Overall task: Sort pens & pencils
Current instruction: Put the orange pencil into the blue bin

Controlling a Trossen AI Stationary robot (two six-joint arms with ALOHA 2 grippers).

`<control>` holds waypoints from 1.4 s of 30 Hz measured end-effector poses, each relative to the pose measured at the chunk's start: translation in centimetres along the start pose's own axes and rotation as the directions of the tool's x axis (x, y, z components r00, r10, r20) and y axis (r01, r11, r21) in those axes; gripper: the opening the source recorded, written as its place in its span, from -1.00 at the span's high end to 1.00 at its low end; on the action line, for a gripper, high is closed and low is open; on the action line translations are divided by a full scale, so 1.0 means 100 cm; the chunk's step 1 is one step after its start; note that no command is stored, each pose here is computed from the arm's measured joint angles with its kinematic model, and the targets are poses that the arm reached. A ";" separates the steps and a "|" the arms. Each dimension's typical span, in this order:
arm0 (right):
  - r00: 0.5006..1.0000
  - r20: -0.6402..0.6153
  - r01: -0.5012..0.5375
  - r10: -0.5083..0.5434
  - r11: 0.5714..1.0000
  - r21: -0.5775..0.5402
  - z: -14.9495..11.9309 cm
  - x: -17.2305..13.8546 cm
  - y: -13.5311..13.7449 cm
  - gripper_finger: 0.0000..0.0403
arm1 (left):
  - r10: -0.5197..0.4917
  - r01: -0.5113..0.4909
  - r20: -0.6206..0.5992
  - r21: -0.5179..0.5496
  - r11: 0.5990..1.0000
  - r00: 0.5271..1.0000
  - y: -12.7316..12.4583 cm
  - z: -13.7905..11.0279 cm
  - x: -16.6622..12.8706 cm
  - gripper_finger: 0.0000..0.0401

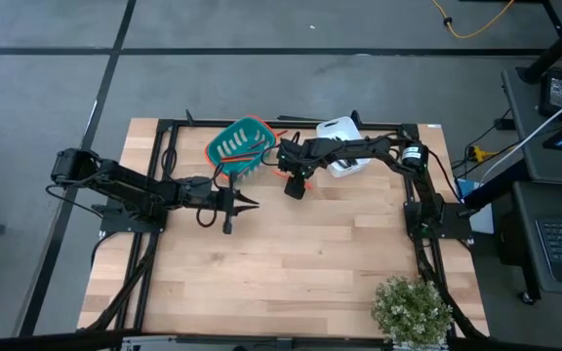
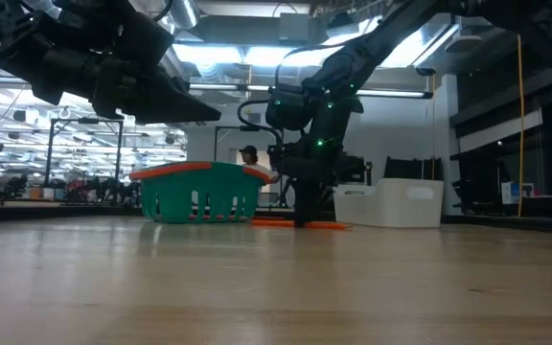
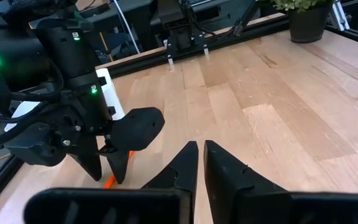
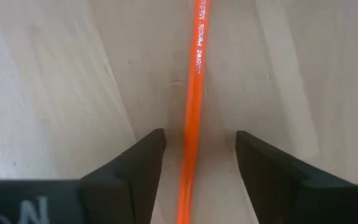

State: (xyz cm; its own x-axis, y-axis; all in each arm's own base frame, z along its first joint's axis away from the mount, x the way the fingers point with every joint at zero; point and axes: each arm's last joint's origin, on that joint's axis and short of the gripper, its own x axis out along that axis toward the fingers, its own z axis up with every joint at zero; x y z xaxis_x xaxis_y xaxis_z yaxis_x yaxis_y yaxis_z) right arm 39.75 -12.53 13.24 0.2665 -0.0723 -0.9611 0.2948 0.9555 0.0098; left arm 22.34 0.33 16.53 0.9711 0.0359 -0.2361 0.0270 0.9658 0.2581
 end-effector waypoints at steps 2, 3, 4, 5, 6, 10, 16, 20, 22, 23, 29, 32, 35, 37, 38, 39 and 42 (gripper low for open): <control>1.000 -0.002 -0.001 0.001 1.000 0.001 0.000 0.000 0.000 0.02 | 0.000 0.000 0.000 -0.001 1.000 1.000 0.000 0.000 0.000 0.91; 1.000 -0.003 -0.004 0.004 1.000 0.001 0.000 0.000 0.000 0.05 | 0.000 0.000 0.000 -0.001 1.000 1.000 0.000 0.000 0.000 0.92; 1.000 -0.005 -0.008 0.008 1.000 0.001 0.000 0.000 0.000 0.09 | 0.000 0.000 0.000 -0.001 1.000 1.000 0.000 0.000 0.000 0.93; 1.000 -0.007 -0.011 0.011 1.000 0.002 -0.001 0.000 0.001 0.13 | 0.000 0.000 0.000 -0.002 1.000 1.000 0.000 0.000 0.000 0.94; 1.000 -0.008 -0.012 0.012 1.000 0.005 -0.001 0.000 0.001 0.18 | 0.000 0.000 0.000 -0.002 1.000 1.000 0.000 0.000 0.000 0.95; 1.000 -0.014 -0.019 0.019 1.000 0.021 -0.002 0.000 0.001 0.41 | 0.000 0.000 0.000 -0.002 1.000 1.000 0.000 0.000 0.000 0.98; 0.998 -0.021 -0.055 0.055 0.998 0.024 -0.002 0.000 0.002 0.72 | 0.000 0.000 0.000 -0.002 1.000 1.000 0.000 0.000 0.000 0.98; 0.997 -0.029 -0.071 0.071 0.997 0.026 -0.003 0.000 0.003 0.86 | -0.001 0.001 0.000 -0.002 1.000 1.000 0.000 0.000 0.000 0.93; 0.996 -0.036 -0.081 0.082 0.996 0.028 -0.004 0.000 0.003 0.91 | -0.001 0.001 0.000 -0.002 1.000 1.000 0.000 0.000 0.000 0.90; 0.994 -0.038 -0.098 0.099 0.995 0.028 -0.004 0.000 0.004 0.93 | -0.001 0.001 0.000 -0.002 1.000 1.000 0.000 0.000 0.000 0.89; 0.982 -0.041 -0.182 0.182 0.983 0.009 -0.004 0.000 0.016 0.91 | -0.001 0.001 0.000 -0.076 0.997 1.000 0.000 0.000 0.000 0.84; 0.981 -0.043 -0.187 0.187 0.982 -0.009 -0.004 0.000 0.023 0.91 | -0.001 0.001 -0.001 -0.077 0.997 1.000 0.000 0.000 0.000 0.85; 0.981 -0.032 -0.193 0.192 0.981 -0.032 -0.003 0.000 0.033 0.93 | -0.001 0.001 -0.001 -0.077 0.997 1.000 0.000 0.000 0.000 0.89; 0.978 -0.013 -0.210 0.210 0.976 -0.052 -0.002 0.000 0.040 0.93 | -0.001 0.001 -0.001 -0.077 0.997 1.000 0.000 0.000 0.000 0.91; 0.974 -0.003 -0.226 0.227 0.972 -0.062 -0.001 0.000 0.045 0.93 | -0.001 0.001 -0.001 -0.077 0.997 1.000 0.000 0.000 0.000 0.92; 0.971 0.011 -0.237 0.238 0.969 -0.073 0.000 0.001 0.049 0.93 | -0.001 0.001 -0.001 -0.077 0.997 1.000 0.000 0.000 0.000 0.94; 0.963 0.054 -0.257 0.263 0.961 -0.098 0.004 0.001 0.061 0.94 | -0.001 0.001 -0.001 -0.077 0.997 1.000 0.000 0.000 0.000 0.97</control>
State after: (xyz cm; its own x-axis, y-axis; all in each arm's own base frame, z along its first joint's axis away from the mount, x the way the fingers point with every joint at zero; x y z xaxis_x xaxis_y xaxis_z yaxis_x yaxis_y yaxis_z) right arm 41.91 -6.84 13.29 0.3838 0.1663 -0.9083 0.1246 0.9653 0.2294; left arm 22.34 0.32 16.52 0.9709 0.0351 -0.2370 0.0095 0.9828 0.1847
